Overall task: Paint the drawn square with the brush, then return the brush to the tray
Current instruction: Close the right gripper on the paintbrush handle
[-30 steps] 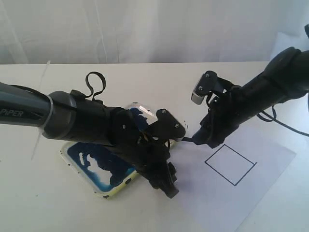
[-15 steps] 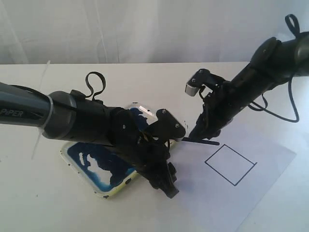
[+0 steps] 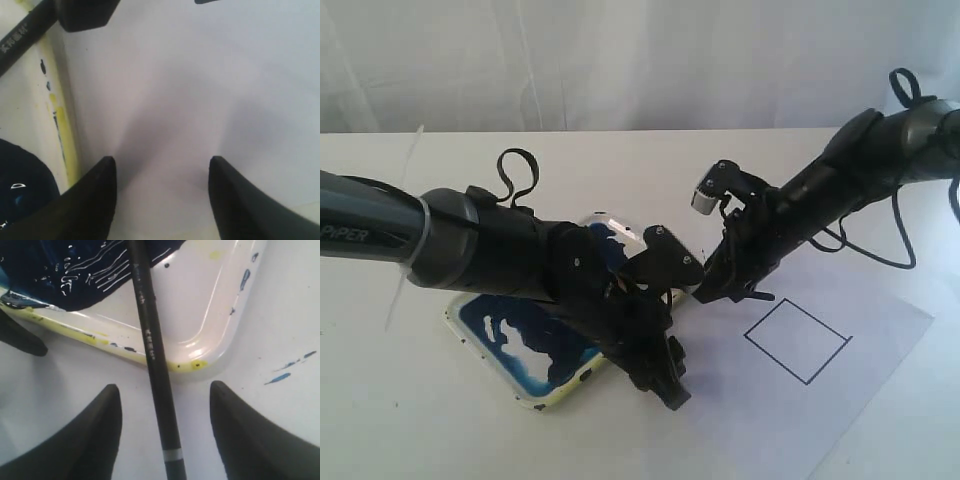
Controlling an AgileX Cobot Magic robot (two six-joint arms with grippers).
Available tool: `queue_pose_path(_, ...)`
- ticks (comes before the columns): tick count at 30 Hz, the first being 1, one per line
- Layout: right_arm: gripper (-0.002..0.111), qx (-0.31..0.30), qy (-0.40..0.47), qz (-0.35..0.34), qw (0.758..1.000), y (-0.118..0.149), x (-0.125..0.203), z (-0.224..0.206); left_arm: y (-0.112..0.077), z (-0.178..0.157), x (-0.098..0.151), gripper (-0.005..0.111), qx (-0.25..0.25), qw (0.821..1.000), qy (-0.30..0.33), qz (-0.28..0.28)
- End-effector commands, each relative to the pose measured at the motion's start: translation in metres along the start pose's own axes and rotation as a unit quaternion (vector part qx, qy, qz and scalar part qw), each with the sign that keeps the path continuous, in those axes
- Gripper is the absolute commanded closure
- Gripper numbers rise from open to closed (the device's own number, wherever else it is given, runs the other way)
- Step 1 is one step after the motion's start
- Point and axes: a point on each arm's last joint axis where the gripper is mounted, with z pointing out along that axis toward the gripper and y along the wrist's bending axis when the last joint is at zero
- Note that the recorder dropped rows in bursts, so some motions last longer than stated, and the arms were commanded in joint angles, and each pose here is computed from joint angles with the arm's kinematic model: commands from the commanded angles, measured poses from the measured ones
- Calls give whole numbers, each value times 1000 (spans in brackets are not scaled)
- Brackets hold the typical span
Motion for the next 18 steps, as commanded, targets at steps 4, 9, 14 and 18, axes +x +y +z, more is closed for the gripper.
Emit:
queue_pose_path(4,58,8,-3,-6,1000,-1,-1,2,-5,7,9,48,19,999,31,2)
queue_pose_path(9,58,21,10,-17,1000,-4,1,3,-5,7,9,48,19,999,31,2)
queue_pose_path(14,59,23,18,-27,999,-3,1,5,-5,7,9,48,19,999,31,2)
queue_pose_path(18,60,25,22,-40,999,2,-5,11,-5,7,9,48,19,999,31,2)
